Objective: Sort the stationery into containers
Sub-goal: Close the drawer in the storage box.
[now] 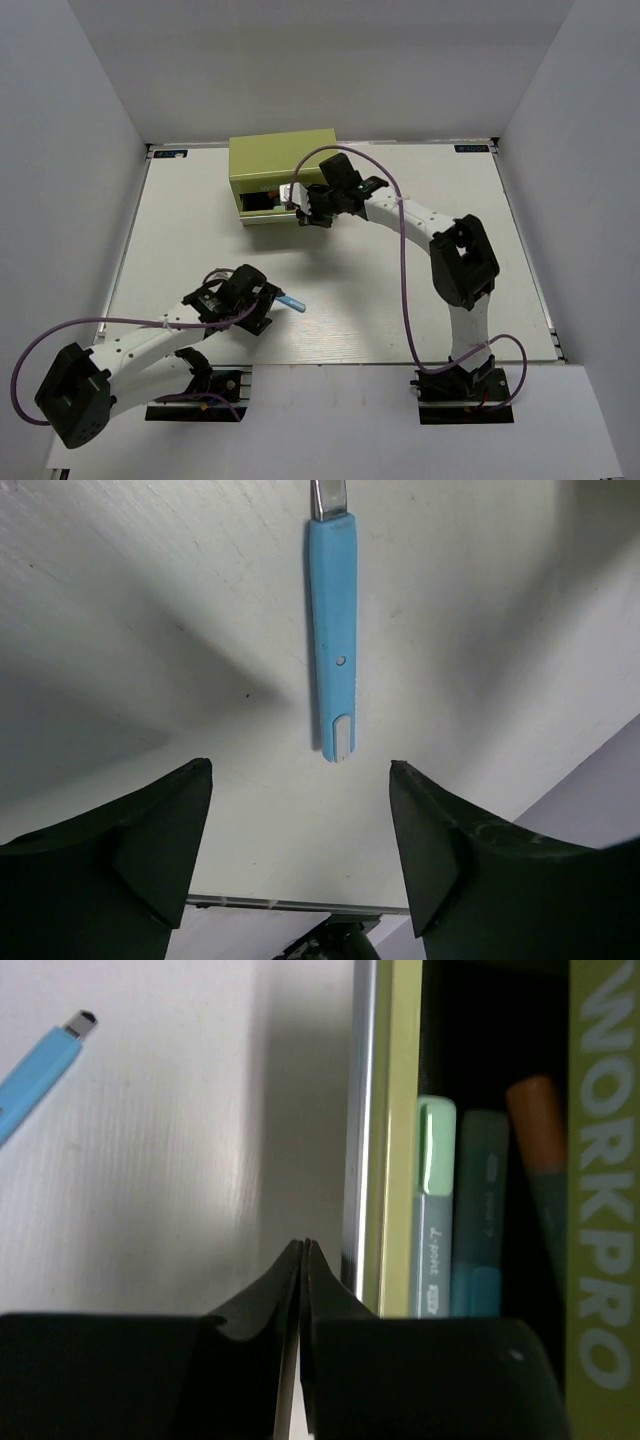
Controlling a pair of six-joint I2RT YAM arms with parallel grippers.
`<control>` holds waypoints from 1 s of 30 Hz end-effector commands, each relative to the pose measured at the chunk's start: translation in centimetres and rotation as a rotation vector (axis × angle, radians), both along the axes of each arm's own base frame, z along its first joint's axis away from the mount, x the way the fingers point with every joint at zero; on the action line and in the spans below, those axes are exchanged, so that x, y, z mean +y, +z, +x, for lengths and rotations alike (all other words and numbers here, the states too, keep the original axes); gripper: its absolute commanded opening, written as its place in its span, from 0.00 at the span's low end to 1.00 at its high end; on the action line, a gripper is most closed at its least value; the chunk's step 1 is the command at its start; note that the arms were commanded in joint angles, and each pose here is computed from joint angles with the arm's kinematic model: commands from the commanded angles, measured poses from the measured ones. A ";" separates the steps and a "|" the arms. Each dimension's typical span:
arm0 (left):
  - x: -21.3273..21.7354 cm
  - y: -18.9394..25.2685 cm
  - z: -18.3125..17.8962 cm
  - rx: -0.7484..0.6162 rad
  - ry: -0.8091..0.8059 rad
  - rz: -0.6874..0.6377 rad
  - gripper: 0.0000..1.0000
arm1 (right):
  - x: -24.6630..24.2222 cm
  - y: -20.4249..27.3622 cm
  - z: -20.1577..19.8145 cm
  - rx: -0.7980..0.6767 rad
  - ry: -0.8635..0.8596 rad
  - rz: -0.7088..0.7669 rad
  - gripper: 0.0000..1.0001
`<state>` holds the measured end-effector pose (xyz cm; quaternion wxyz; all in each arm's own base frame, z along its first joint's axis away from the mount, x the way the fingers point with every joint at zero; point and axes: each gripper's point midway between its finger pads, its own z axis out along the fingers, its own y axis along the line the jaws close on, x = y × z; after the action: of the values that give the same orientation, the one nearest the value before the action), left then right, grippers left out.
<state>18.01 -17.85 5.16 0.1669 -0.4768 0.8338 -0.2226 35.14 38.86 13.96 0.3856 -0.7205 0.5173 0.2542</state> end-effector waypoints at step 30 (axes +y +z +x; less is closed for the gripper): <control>-3.8 6.1 11.7 -0.642 -0.058 -0.147 0.49 | -2.4 8.3 0.1 -0.106 -0.065 0.149 0.22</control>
<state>28.08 -21.37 8.93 0.3394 -0.3813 0.7752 -0.3722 38.52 36.28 14.75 0.4010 -0.6693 0.5942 0.1951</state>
